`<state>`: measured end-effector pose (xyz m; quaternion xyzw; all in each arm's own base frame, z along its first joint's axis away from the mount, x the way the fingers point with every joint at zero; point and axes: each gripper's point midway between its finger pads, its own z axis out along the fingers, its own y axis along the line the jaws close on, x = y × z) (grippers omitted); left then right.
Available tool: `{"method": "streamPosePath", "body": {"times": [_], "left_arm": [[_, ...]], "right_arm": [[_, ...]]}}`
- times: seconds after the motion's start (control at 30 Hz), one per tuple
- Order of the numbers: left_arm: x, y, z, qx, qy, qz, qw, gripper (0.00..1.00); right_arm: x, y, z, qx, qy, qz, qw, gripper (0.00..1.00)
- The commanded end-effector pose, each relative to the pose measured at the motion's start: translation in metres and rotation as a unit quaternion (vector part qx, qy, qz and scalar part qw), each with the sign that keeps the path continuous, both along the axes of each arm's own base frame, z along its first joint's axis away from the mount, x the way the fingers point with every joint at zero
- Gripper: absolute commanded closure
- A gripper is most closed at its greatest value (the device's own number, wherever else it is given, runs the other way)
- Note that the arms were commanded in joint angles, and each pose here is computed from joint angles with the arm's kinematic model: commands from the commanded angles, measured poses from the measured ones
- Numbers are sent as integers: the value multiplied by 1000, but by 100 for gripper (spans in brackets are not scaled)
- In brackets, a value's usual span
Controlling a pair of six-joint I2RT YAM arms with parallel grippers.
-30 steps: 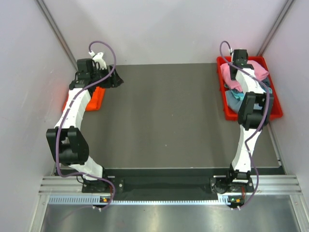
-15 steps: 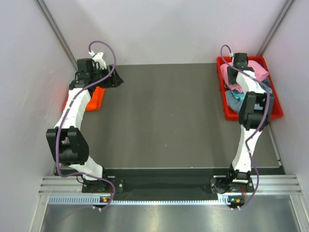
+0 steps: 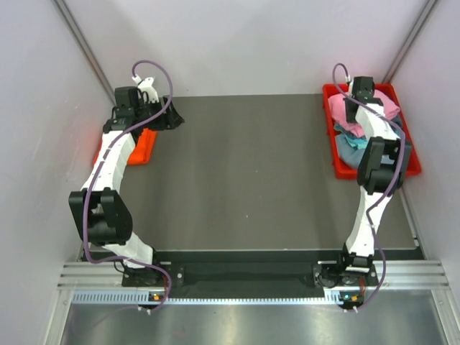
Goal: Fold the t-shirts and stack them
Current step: Grab the tshirt from the pile, then move the tshirt to the center of the board
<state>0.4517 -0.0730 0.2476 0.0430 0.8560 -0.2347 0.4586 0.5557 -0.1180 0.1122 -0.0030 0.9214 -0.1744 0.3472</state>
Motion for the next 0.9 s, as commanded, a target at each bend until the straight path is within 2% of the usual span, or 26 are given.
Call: {"method": "streamPosePath", "body": {"times": [0.0,0.17,0.33,0.43,0.47,0.57,0.63,0.7,0.8,0.83,0.87], "left_arm": [[10,-10,28,-12,-41,-12,999,29],[11,-2,13,12,-25,16,999,28],[7,-12,-4,57,12,-7,998,27],[7,-18,-5,39,11,-11,999,27],[5,-21,-4,33,12,-15,999,26],[6,-24,-5,30,11,-14,999,26],[6,-23,-3,30,9,-10,999,26],[7,-21,-3,30,8,-4,999,25],[6,-22,-4,27,9,-3,1000,26],[6,-22,-4,26,10,-3,1000,26],[5,-22,-5,25,10,-3,1000,26]], "right_arm": [[1,-2,118,5,-118,-1,993,100],[-17,39,257,5,-253,83,964,100],[-58,104,365,-5,-361,198,912,100],[-91,154,407,10,-399,273,875,100],[-102,187,412,9,-402,318,858,100],[-144,248,445,14,-440,388,810,100],[-167,276,467,43,-469,410,781,100],[-183,283,497,63,-503,408,759,100],[-178,284,501,93,-510,388,762,100],[-172,286,490,92,-500,388,769,100],[-156,288,454,87,-465,386,792,100]]}}
